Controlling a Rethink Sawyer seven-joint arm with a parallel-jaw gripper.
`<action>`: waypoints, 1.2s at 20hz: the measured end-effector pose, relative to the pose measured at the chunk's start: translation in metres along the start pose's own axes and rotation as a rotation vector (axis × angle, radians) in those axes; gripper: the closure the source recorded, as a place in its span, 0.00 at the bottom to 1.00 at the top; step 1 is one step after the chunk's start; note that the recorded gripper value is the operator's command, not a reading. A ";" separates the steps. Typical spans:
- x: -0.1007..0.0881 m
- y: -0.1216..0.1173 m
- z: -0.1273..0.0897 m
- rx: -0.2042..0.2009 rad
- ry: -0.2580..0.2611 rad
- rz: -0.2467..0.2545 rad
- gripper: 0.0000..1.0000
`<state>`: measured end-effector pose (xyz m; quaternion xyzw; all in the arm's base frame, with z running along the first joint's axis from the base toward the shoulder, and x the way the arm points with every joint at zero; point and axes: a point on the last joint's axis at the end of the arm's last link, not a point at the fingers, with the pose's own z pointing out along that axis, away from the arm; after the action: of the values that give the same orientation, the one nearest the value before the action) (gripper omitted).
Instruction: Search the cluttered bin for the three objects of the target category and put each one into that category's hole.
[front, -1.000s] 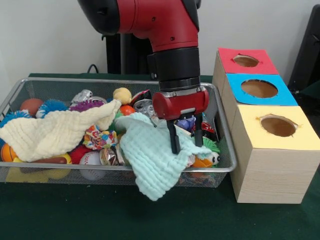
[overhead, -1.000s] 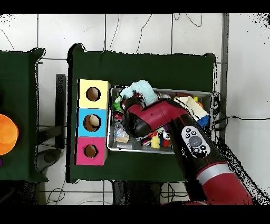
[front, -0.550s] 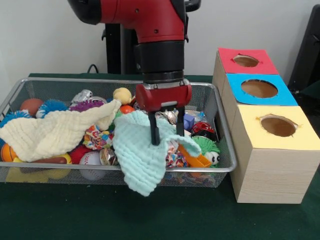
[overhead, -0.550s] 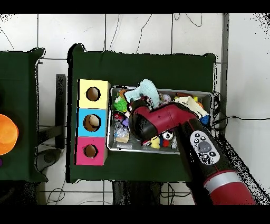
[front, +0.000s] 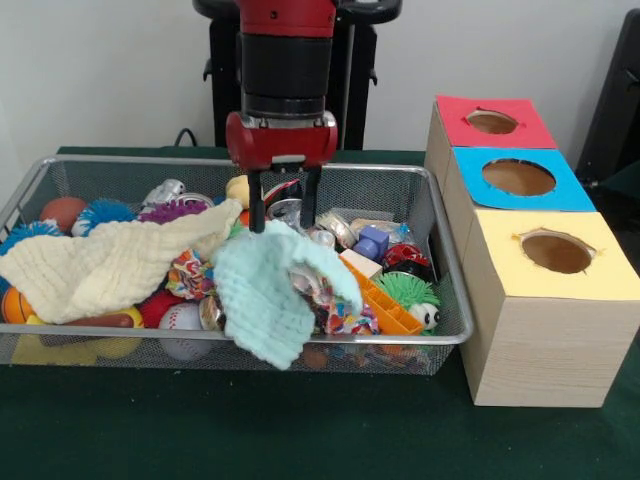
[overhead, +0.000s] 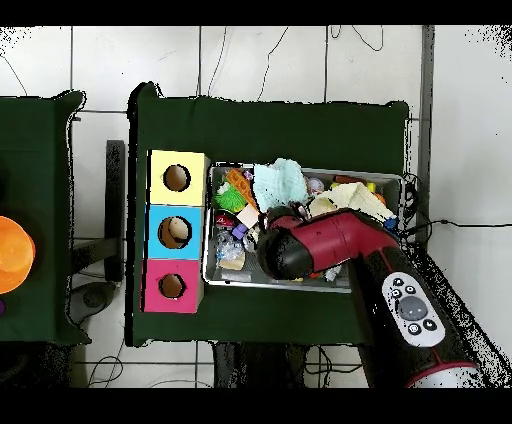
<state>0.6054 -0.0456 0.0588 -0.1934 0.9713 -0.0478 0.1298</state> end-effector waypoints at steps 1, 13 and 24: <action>0.003 0.000 -0.005 0.002 0.017 0.004 0.00; 0.008 0.048 -0.070 0.012 0.120 -0.017 0.00; 0.020 0.127 -0.083 0.002 0.133 -0.129 0.00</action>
<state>0.5185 0.0672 0.1159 -0.2517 0.9633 -0.0697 0.0618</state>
